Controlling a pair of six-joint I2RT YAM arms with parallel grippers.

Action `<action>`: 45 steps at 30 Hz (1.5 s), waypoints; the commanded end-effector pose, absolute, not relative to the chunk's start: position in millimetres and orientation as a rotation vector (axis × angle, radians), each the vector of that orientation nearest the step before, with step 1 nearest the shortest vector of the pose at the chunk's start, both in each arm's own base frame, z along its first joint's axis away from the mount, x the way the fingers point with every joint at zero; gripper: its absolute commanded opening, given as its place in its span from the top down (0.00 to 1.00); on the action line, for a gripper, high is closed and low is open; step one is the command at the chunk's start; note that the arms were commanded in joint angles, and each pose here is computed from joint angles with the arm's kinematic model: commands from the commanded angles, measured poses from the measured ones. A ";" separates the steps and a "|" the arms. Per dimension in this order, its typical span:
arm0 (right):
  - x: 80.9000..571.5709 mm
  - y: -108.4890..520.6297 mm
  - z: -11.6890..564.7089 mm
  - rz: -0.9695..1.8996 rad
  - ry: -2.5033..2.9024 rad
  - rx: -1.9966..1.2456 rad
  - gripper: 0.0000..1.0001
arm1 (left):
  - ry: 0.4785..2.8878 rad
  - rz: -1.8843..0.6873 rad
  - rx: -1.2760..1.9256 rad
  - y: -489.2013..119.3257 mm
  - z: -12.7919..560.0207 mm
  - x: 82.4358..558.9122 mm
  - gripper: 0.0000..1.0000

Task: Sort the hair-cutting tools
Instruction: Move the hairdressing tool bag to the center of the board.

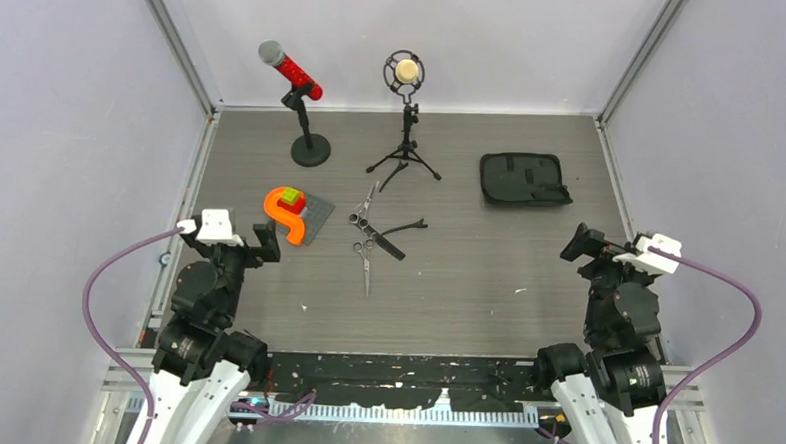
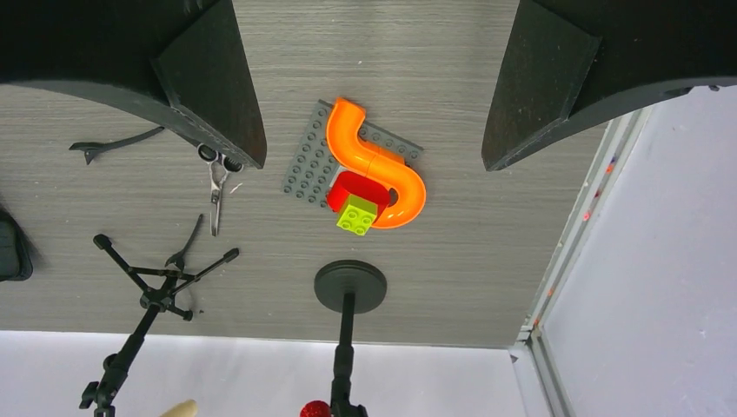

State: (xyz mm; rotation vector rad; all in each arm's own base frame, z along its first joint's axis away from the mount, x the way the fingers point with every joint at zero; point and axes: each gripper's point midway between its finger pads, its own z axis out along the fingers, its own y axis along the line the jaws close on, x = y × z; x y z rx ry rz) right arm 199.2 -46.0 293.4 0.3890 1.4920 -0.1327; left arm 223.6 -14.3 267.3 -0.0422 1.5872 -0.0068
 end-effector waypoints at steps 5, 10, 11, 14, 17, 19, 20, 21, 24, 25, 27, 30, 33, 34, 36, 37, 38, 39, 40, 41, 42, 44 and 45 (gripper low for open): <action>224.6 -14.8 301.0 -0.056 1.620 0.225 0.05 | 1.512 -0.036 -0.101 -11.1 283.3 221.0 0.01; 255.9 4.9 295.8 0.020 1.710 0.217 0.05 | 1.488 -0.046 -0.104 -10.2 285.2 216.9 0.01; 264.9 3.3 286.3 -0.003 1.754 0.243 0.05 | 1.488 -0.048 -0.102 -10.7 285.2 217.3 0.01; 283.2 8.6 278.2 0.003 1.826 0.276 0.05 | 1.494 -0.056 -0.094 -13.0 285.1 218.1 0.01; 310.8 16.1 262.9 -0.014 1.917 0.263 0.05 | 1.500 -0.059 -0.088 -14.3 284.0 218.4 0.01; 331.8 18.4 254.1 -0.037 1.944 0.256 0.05 | 1.504 -0.058 -0.087 -14.4 283.3 218.5 0.01; 345.0 18.4 243.2 -0.057 1.975 0.262 0.05 | 1.504 -0.059 -0.087 -14.5 283.6 218.3 0.01; 354.2 20.5 250.5 -0.044 1.970 0.259 0.05 | 1.506 -0.059 -0.086 -14.5 283.1 218.3 0.01; 389.9 20.9 224.9 -0.048 2.097 0.268 0.04 | 1.514 -0.051 -0.083 -14.4 281.3 219.6 0.01; 402.9 21.3 233.2 -0.047 2.090 0.275 0.03 | 1.520 -0.046 -0.081 -14.2 279.8 220.4 0.01; 427.4 17.1 216.0 -0.091 2.153 0.292 0.01 | 1.532 -0.038 -0.075 -14.4 277.9 221.7 0.01; 458.0 16.6 168.9 -0.155 2.294 0.287 0.00 | 1.545 -0.027 -0.065 -14.7 275.3 223.5 0.01; 486.9 22.8 154.5 -0.149 2.332 0.275 0.03 | 1.558 -0.015 -0.060 -14.2 272.4 225.1 0.01; 490.7 24.4 133.4 -0.157 2.381 0.276 0.03 | 1.561 -0.011 -0.059 -14.2 271.7 225.8 0.01; 501.7 27.2 122.1 -0.148 2.402 0.288 0.03 | 1.571 -0.004 -0.055 -14.2 269.6 227.4 0.01; 502.4 28.4 109.3 -0.147 2.429 0.289 0.03 | 1.574 -0.004 -0.053 -14.6 269.2 227.9 0.01; 501.8 30.8 103.1 -0.133 2.443 0.295 0.03 | 1.578 -0.004 -0.051 -15.1 268.3 228.7 0.01; 500.8 32.3 93.5 -0.127 2.464 0.297 0.03 | 1.581 -0.006 -0.048 -15.8 267.9 229.2 0.01; 497.6 35.3 85.8 -0.108 2.486 0.298 0.04 | 1.584 -0.007 -0.044 -16.7 267.0 229.8 0.01; 494.6 36.4 78.5 -0.103 2.504 0.300 0.04 | 1.586 -0.010 -0.041 -17.5 266.8 230.2 0.01; 489.0 38.4 70.1 -0.091 2.529 0.302 0.04 | 1.586 -0.014 -0.037 -18.5 266.8 230.4 0.01; 477.9 40.3 57.5 -0.083 2.567 0.299 0.05 | 1.584 -0.018 -0.033 -19.3 267.2 230.0 0.01; 473.8 41.1 55.3 -0.077 2.576 0.297 0.06 | 1.582 -0.020 -0.034 -19.5 268.1 229.6 0.01</action>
